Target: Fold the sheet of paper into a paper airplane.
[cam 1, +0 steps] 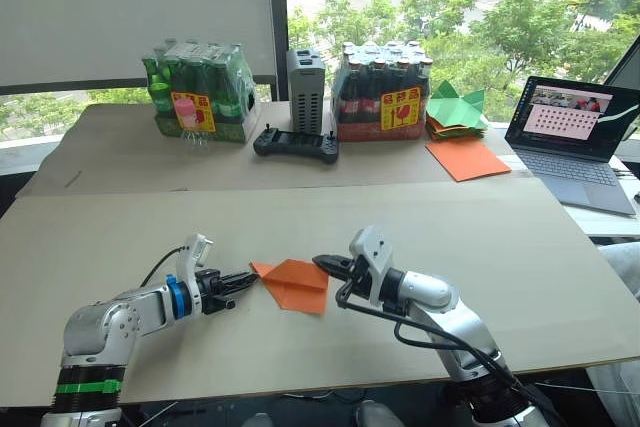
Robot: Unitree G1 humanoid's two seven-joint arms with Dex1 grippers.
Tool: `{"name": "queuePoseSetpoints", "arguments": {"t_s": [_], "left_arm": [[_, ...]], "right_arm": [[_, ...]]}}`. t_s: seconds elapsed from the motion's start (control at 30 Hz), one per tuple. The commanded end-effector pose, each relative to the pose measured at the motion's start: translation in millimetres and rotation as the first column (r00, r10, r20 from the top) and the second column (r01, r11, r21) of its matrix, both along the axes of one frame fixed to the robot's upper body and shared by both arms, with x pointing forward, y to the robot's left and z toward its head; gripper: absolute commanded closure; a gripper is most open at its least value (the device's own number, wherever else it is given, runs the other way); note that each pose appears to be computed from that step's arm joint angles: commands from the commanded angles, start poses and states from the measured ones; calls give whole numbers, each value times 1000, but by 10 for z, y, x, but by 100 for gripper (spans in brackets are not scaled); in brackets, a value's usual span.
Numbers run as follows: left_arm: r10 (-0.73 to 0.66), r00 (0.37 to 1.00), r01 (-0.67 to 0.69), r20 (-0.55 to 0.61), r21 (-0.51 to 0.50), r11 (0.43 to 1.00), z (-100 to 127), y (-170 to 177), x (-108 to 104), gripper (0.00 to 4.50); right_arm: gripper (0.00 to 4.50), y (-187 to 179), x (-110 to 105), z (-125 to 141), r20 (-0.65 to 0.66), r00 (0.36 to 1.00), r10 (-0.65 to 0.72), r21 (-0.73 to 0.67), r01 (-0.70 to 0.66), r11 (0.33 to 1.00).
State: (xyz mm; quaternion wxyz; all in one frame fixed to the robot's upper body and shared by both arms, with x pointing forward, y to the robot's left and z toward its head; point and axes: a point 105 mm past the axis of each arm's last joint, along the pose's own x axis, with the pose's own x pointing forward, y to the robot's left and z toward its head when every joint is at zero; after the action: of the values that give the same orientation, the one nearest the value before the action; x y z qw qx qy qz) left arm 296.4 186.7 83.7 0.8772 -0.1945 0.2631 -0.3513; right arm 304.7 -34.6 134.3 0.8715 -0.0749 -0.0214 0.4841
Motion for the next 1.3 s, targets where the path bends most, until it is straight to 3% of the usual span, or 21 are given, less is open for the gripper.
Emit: {"name": "queuePoseSetpoints", "arguments": {"t_s": [0.03,0.2,0.33,0.37,0.57,0.87,1.3], "left_arm": [[-31,998,35,61,-57,998,238,-12,-63,450],[-57,993,66,105,-88,994,407,-6,-146,450],[-122,981,136,153,-85,987,555,-36,-284,450],[-137,978,152,158,-83,985,577,-46,-313,450],[-143,975,156,170,-63,986,611,-50,-340,450],[-133,979,142,158,-47,989,551,-64,-350,450],[-113,982,119,153,-34,992,523,-47,-331,450]], "right_arm": [[447,12,-64,394,92,995,23,105,-32,994],[447,-6,-103,486,92,995,35,116,-46,992],[447,-95,-95,162,-48,998,42,41,-40,998],[389,-118,-78,127,-69,997,31,45,-28,999],[185,-218,78,-37,-240,970,-47,72,66,995],[185,-213,150,-104,-372,926,-70,103,116,988],[185,-173,123,-193,-413,908,-68,85,113,990]]}}
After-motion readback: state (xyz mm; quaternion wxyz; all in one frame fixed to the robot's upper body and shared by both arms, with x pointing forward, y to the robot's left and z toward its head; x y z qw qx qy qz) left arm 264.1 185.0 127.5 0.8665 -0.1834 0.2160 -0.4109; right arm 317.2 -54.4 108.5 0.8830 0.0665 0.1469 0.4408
